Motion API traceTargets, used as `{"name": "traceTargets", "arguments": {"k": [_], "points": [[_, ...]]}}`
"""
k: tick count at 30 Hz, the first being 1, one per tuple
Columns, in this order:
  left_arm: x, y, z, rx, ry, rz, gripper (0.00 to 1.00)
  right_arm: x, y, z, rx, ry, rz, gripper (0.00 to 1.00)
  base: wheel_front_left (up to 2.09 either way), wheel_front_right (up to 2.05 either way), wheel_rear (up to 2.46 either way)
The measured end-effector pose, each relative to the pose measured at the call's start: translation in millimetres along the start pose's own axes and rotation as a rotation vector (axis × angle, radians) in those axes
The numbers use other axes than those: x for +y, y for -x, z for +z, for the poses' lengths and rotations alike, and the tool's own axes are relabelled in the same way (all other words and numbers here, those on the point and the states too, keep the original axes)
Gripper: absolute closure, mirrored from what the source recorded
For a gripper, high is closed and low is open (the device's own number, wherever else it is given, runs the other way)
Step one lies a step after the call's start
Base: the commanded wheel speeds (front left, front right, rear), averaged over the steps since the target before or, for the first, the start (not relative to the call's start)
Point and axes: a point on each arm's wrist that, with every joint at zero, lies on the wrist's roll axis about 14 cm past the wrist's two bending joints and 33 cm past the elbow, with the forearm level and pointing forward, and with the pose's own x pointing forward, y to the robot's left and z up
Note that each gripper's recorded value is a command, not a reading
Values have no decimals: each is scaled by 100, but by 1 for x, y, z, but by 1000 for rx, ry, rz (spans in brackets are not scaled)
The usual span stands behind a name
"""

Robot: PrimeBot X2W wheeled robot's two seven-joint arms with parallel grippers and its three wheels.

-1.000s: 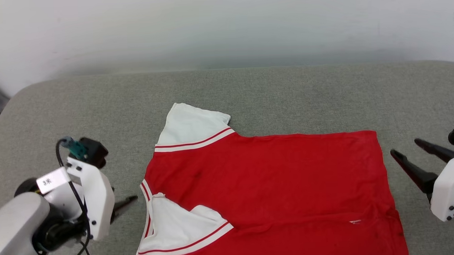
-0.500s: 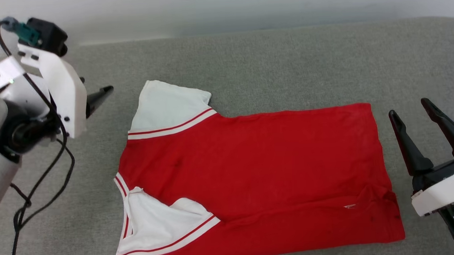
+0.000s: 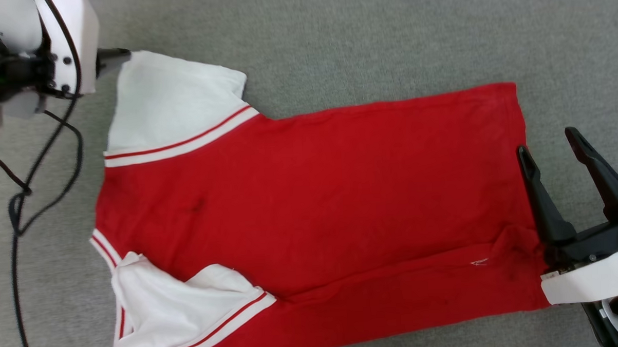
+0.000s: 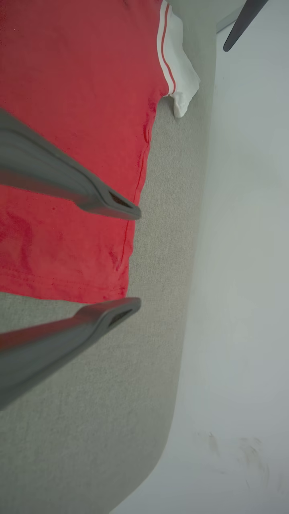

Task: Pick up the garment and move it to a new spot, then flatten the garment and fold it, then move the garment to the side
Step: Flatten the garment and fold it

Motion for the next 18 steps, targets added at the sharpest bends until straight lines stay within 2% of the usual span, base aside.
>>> {"name": "traceTargets", "arguments": {"k": [5, 9, 13, 15, 18], "points": [[13, -39, -17, 137, 21, 22, 0, -3, -10, -18, 41, 3, -4, 0, 0, 0, 0], [11, -69, -33, 204, 35, 4, 0, -7, -13, -30, 69, 0, -14, 0, 0, 0, 0], [11, -83, -46, 268, 3, -3, 0, -11, -15, -38, 85, 3, -25, 0, 0, 0, 0], [9, -84, -50, 288, -4, -9, 100, -12, -16, -38, 84, 5, -27, 0, 0, 0, 0], [6, -83, -51, 287, -12, -17, 100, -17, -20, -29, 55, 13, -36, 0, 0, 0, 0]]}}
